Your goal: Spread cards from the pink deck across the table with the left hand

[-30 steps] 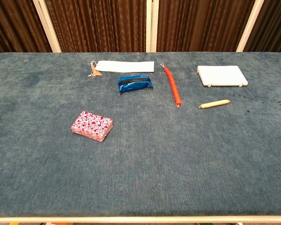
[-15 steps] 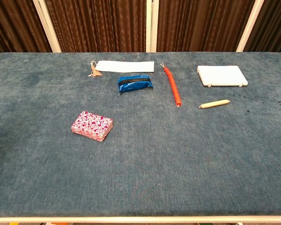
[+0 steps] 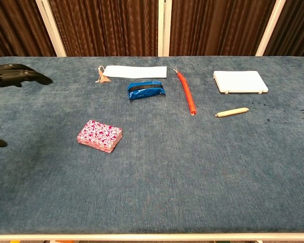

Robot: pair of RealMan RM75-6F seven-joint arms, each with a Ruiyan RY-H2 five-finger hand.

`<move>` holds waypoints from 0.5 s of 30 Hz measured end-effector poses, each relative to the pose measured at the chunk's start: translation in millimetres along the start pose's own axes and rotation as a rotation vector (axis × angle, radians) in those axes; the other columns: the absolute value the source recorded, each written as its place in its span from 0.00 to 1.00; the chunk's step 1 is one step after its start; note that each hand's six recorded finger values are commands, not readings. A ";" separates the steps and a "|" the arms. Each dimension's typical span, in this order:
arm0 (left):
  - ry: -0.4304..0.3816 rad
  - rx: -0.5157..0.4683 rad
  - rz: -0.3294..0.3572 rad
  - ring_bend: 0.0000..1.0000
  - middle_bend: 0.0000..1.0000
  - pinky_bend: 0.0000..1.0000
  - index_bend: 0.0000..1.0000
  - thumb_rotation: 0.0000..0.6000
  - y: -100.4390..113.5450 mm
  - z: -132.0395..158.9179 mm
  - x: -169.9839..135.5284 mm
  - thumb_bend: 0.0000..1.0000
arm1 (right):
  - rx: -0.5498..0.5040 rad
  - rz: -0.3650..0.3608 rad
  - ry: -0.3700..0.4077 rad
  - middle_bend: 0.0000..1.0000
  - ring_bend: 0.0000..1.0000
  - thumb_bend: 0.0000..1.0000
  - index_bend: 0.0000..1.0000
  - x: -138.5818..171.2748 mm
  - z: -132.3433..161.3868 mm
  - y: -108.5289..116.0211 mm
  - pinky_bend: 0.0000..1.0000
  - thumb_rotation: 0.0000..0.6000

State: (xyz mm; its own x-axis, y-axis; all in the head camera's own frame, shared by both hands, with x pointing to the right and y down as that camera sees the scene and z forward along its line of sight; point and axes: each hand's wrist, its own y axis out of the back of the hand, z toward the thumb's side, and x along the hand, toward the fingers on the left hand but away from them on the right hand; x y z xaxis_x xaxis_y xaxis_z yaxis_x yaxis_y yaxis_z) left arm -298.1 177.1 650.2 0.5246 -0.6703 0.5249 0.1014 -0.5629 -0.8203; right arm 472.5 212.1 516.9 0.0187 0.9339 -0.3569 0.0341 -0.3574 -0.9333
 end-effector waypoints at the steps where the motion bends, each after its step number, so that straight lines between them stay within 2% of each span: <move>1: -0.007 0.005 -0.005 0.04 0.11 0.22 0.10 1.00 -0.2 0.8 4.3 0.02 | 0.000 0.003 -0.002 0.00 0.00 0.10 0.00 -0.1 -0.3 -0.8 0.00 1.00; 6: -0.049 0.043 -0.012 0.05 0.12 0.22 0.14 1.00 1.8 12.9 24.0 0.05 | -0.002 0.009 -0.008 0.00 0.00 0.10 0.00 -0.7 -0.4 -4.5 0.00 1.00; 9: -0.084 0.057 -0.018 0.06 0.16 0.22 0.18 1.00 1.6 23.7 32.4 0.11 | -0.001 0.008 -0.009 0.00 0.00 0.10 0.00 -0.6 0.2 -4.7 0.00 1.00; 15: -0.116 0.081 -0.060 0.06 0.16 0.22 0.19 1.00 -5.6 30.9 49.5 0.14 | 0.004 -0.018 -0.002 0.00 0.00 0.10 0.00 2.9 3.6 0.7 0.00 1.00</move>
State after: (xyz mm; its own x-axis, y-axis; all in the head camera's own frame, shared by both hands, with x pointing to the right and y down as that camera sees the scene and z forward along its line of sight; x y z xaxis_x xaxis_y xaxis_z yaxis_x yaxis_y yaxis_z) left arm -246.6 162.0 673.8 0.6089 -0.5736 0.5480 0.2016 -0.5563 -0.8062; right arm 469.0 214.5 515.1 0.0158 0.9404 -0.3398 0.0302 -0.3401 -0.9399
